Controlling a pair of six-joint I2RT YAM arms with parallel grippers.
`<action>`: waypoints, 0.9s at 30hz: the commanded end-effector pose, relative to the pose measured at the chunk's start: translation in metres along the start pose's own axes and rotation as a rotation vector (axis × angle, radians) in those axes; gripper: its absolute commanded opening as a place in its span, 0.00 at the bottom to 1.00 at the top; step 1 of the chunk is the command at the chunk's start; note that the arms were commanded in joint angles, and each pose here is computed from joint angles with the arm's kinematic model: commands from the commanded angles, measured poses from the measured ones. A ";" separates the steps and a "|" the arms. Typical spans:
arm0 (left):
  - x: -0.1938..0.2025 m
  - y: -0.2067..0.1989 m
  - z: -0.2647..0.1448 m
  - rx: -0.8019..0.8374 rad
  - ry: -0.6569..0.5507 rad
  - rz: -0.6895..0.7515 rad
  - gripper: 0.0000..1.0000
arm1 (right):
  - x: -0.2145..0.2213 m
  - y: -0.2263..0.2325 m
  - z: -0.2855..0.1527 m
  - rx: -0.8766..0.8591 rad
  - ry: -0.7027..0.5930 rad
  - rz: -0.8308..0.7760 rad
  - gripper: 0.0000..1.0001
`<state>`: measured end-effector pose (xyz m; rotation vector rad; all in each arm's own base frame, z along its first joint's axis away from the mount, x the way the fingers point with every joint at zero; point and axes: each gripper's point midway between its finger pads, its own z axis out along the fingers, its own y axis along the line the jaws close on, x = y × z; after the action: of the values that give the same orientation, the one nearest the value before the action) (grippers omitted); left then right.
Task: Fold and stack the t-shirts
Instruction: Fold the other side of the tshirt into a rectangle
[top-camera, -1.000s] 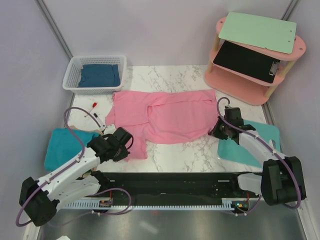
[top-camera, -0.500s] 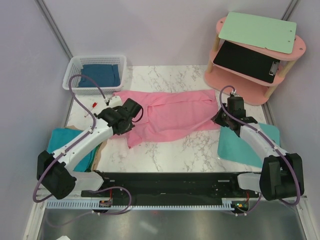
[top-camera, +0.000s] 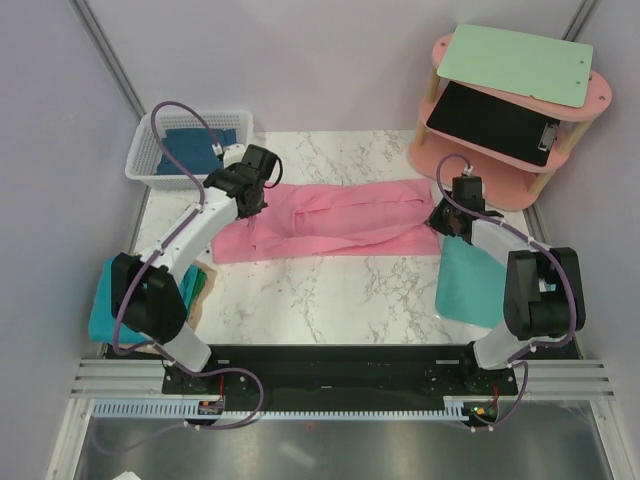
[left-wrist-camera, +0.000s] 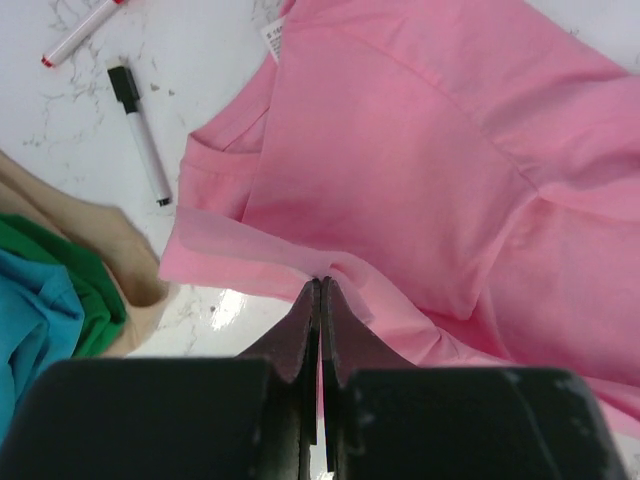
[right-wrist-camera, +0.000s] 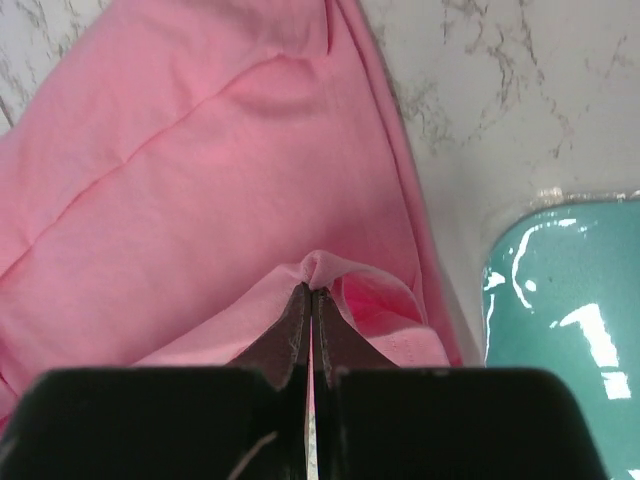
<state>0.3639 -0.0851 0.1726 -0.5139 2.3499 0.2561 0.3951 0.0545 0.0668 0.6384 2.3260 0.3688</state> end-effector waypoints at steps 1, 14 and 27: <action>-0.032 -0.020 0.013 0.029 -0.051 0.038 0.02 | -0.053 0.019 0.008 -0.055 -0.115 0.041 0.00; -0.051 -0.045 0.064 0.057 0.015 0.060 0.02 | -0.055 0.021 0.072 -0.081 -0.043 0.063 0.16; -0.058 -0.043 0.089 0.039 0.052 0.061 1.00 | -0.080 0.050 0.012 -0.209 -0.228 -0.031 0.98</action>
<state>0.4789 -0.0776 0.1292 -0.4598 2.4452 0.2396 0.4673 0.0513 0.0793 0.6108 2.1624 0.4912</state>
